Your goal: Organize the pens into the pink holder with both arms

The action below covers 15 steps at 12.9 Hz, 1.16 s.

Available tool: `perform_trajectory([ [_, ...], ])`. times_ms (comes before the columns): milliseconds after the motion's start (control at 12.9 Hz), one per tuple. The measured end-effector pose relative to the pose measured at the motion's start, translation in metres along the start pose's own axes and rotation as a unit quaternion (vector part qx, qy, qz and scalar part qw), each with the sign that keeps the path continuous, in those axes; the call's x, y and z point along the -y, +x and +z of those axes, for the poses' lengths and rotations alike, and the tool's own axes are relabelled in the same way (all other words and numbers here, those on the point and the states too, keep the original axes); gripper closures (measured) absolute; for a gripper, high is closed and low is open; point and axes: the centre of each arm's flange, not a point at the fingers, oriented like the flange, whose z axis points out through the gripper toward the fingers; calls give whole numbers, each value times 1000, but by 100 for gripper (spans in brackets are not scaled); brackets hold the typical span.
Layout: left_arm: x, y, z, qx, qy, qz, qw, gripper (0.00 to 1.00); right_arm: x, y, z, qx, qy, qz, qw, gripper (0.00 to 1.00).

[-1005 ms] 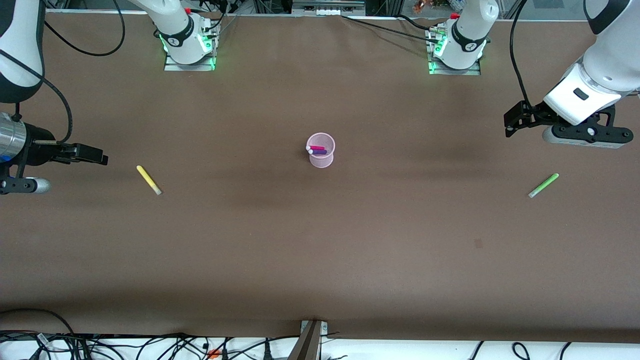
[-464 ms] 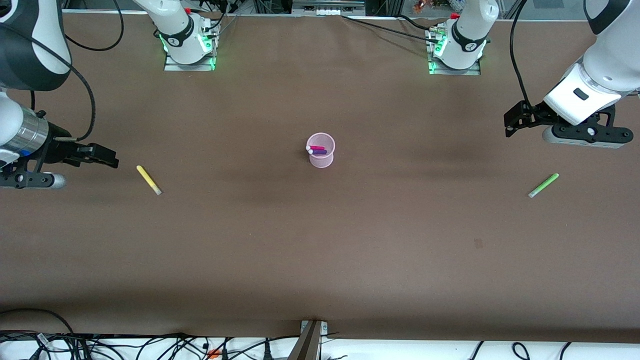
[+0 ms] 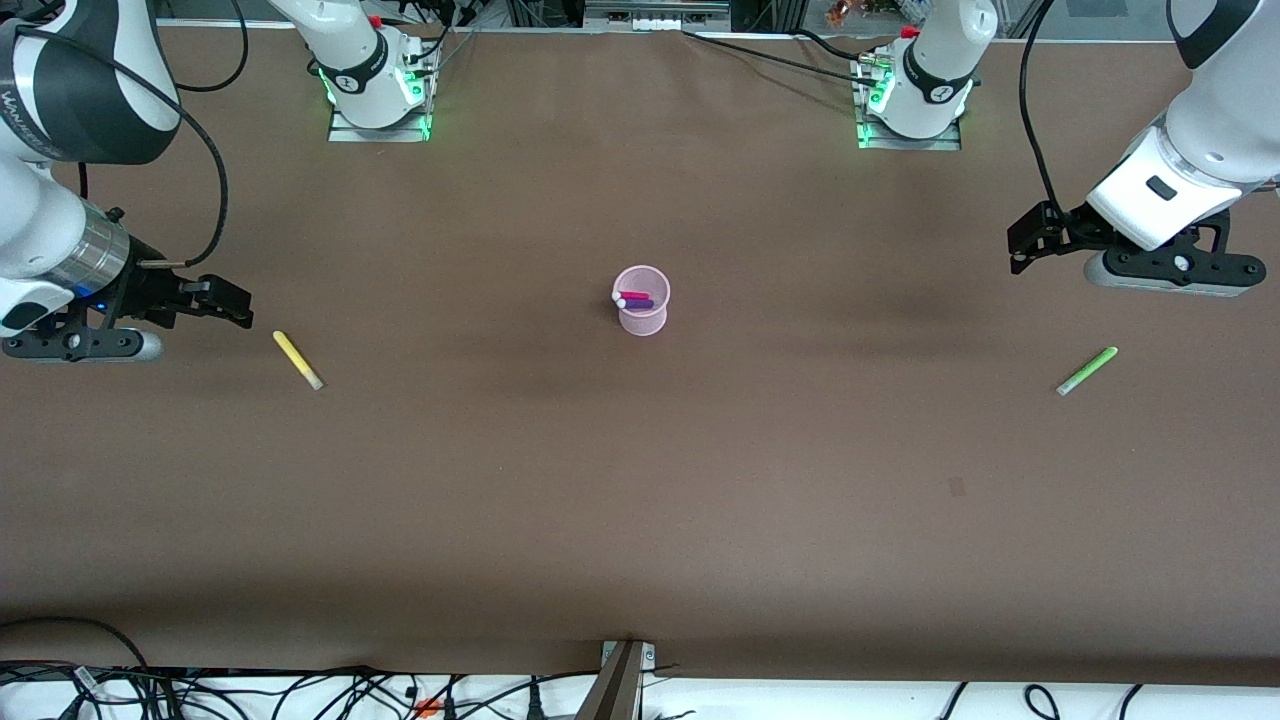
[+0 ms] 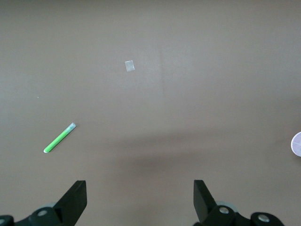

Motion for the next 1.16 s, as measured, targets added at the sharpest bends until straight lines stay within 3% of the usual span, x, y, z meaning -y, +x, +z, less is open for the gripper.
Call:
perform_trajectory([
  [1160, 0, 0, 0, 0, 0, 0, 1000, 0, -3, 3, -14, -22, 1, 17, 1000, 0],
])
